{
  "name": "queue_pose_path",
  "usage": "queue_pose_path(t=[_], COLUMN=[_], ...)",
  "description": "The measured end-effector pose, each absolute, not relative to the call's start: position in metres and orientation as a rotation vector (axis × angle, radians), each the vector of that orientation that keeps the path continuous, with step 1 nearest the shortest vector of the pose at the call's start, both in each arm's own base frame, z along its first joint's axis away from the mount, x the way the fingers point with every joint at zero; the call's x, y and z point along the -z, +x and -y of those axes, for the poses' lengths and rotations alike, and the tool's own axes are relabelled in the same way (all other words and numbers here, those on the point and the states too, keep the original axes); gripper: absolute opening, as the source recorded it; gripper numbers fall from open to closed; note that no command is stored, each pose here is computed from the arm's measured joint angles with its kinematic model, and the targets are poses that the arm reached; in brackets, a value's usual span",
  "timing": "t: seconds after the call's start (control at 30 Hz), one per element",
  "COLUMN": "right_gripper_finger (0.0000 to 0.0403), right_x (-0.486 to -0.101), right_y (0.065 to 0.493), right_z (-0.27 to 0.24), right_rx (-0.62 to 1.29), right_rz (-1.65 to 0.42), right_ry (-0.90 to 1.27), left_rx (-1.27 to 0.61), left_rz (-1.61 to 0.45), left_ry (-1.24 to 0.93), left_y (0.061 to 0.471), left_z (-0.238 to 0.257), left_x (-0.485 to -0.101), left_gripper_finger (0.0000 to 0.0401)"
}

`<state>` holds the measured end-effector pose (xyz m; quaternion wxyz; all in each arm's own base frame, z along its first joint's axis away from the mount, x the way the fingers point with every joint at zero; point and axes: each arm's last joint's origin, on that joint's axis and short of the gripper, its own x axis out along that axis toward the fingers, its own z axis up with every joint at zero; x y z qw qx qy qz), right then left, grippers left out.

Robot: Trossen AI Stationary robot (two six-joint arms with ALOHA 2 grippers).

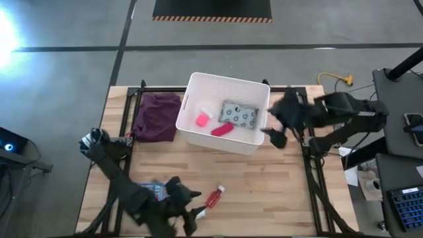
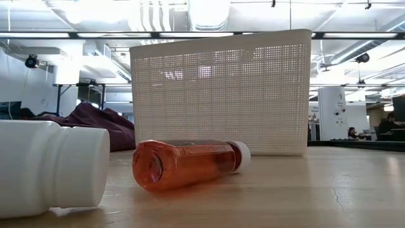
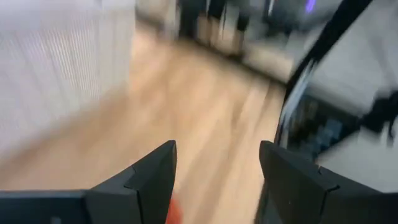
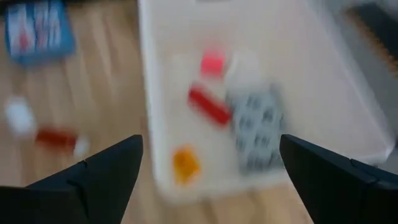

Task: Pick & place medical supplies in basket/bin
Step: Put the brown medicine bottle into the white bin

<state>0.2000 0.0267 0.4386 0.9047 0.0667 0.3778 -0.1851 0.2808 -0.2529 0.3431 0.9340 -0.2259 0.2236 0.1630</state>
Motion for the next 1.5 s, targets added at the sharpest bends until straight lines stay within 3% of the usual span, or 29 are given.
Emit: queue_pose_path(t=[0.17,0.5,0.77,1.13,1.5], right_gripper_finger=[0.0369,0.0370,0.0370,0.0370,0.0370], right_x=[-0.417,-0.378,-0.332,-0.297,-0.292], right_y=[0.176,0.166,0.159,0.156,0.159], right_z=[-0.052,-0.087,-0.103,-0.118,-0.120], right_rx=[0.402,0.475,0.557,0.595,0.577], right_rz=[-1.009,-1.105,-1.240,-1.234,-1.214], right_ry=[0.168,0.350,0.383,0.448,0.469], left_rx=[-0.281,-0.293,-0.310,-0.441,-0.524], left_rz=[-0.737,-0.820,-0.939,-1.124,-1.208], left_ry=[-0.558,-0.745,-0.819,-0.584,-0.540], left_y=[0.301,0.322,0.337,0.384,0.420], left_z=[0.228,0.200,0.205,0.224,0.220], left_x=[-0.303,-0.264,-0.221,-0.193,-0.175], left_gripper_finger=[0.0214,0.0223,0.0274,0.0295,0.0289])
